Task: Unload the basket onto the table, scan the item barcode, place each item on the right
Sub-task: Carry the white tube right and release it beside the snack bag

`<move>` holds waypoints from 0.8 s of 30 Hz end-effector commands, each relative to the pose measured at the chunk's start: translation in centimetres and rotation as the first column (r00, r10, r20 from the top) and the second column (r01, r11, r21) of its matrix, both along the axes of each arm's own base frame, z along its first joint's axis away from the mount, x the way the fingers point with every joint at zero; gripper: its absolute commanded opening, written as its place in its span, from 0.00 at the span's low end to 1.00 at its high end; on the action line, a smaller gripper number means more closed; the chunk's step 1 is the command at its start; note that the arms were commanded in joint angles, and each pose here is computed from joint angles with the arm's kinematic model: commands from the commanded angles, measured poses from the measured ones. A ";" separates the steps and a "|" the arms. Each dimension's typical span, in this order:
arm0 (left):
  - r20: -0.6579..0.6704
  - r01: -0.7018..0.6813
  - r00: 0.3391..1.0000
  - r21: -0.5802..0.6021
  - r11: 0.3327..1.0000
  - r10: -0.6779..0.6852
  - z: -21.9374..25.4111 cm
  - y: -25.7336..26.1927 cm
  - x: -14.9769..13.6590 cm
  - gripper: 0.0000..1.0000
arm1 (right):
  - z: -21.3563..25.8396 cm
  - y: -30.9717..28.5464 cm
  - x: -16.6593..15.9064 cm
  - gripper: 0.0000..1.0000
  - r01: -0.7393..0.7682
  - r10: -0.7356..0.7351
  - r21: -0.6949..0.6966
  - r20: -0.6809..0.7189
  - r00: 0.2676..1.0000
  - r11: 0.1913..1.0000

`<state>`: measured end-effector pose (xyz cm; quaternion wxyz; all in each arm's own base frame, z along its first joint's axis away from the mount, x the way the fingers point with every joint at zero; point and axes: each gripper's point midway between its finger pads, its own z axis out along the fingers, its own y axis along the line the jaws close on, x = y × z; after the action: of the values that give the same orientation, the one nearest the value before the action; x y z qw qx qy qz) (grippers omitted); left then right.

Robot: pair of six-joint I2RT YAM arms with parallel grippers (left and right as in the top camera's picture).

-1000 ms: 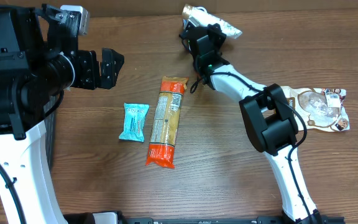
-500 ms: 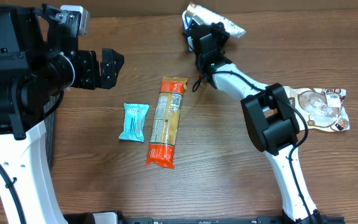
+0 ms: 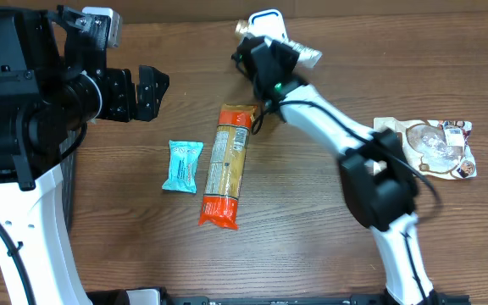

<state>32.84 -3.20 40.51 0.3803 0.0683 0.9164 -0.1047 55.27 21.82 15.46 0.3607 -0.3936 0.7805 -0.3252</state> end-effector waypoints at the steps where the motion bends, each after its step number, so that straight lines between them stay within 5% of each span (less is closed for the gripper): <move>1: 0.009 0.011 1.000 0.013 1.000 -0.011 0.2 0.0 0.1 1.00 | 14.2 0.3 -4.4 0.04 -0.013 -0.048 0.467 0.119 0.992 0.884; 4: 0.009 0.011 1.000 0.013 1.000 -0.011 0.2 0.0 0.1 1.00 | 16.2 -0.2 -9.3 0.04 0.056 -0.015 0.711 -0.064 0.998 0.701; 8: 0.009 0.011 1.000 0.013 1.000 -0.011 0.2 0.0 0.1 1.00 | 16.6 -3.1 -14.5 0.04 0.240 0.034 0.818 -0.301 0.953 0.523; 16: 0.009 0.011 1.000 0.013 1.000 -0.011 0.2 0.0 0.1 1.00 | 11.8 -14.3 -17.1 0.04 0.624 -0.033 0.746 -0.635 0.772 0.232; 24: 0.009 0.011 1.000 0.013 1.000 -0.011 0.2 0.0 0.1 1.00 | 0.3 -26.2 -18.2 0.04 0.794 -0.261 0.579 -0.808 0.527 -0.189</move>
<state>32.84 -3.19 40.51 0.3803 0.0682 0.9164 -0.1044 38.19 -2.85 17.98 0.1801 0.1867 0.9463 0.1929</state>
